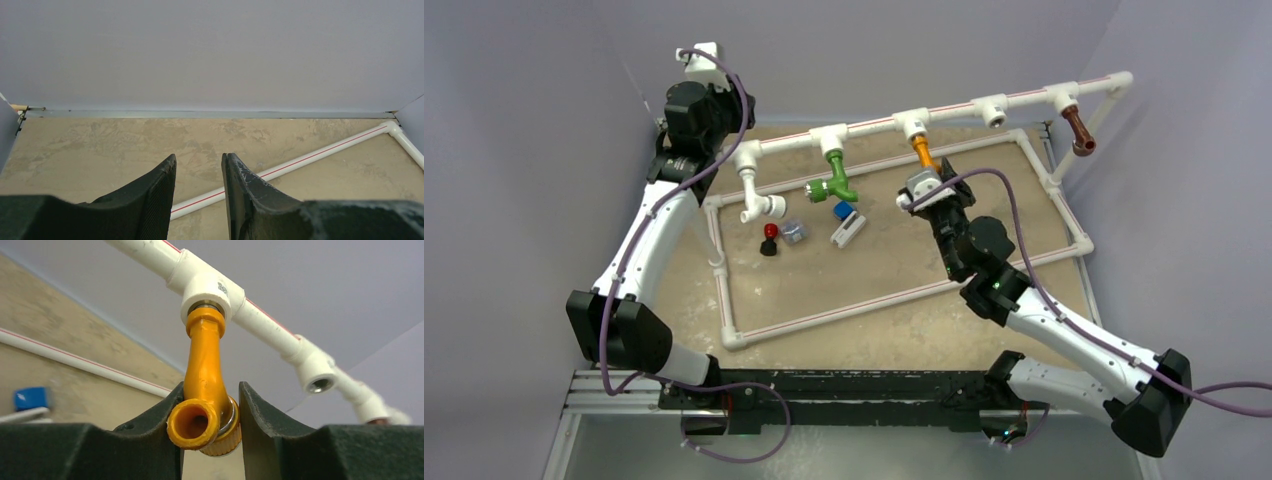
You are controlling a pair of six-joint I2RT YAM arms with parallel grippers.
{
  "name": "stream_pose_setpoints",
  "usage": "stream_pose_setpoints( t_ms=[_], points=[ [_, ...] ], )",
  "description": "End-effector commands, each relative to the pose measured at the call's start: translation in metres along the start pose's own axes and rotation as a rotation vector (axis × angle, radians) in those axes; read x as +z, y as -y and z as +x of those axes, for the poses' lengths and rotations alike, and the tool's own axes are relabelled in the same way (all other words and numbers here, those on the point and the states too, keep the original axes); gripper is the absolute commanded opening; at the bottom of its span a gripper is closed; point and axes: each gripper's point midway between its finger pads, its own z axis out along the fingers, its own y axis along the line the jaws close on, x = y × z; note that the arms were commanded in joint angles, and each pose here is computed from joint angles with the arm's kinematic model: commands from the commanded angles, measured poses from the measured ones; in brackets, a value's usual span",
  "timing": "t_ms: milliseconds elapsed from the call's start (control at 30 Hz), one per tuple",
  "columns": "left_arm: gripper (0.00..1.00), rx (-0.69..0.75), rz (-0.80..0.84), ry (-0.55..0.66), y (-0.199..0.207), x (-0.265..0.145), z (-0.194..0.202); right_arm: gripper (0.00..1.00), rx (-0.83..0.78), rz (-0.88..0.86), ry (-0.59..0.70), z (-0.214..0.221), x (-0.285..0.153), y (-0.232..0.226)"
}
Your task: Install the water faucets
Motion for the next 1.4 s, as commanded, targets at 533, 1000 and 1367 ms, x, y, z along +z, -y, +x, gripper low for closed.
stream_pose_setpoints(
  t_ms=[533, 1000, 1367],
  points=[
    [0.38, 0.011, -0.064, -0.392, -0.023, 0.0, 0.132, 0.0, 1.738, -0.228, 0.216, -0.095, -0.021, -0.034],
    [0.38, 0.012, -0.065, -0.4, -0.024, 0.001, 0.135, 0.0, 2.456, -0.215, 0.365, -0.11, -0.034, 0.016],
    [0.38, 0.014, -0.067, -0.396, -0.024, 0.001, 0.134, 0.18, 2.59, -0.271, 0.292, -0.114, -0.033, 0.01]
  ],
)
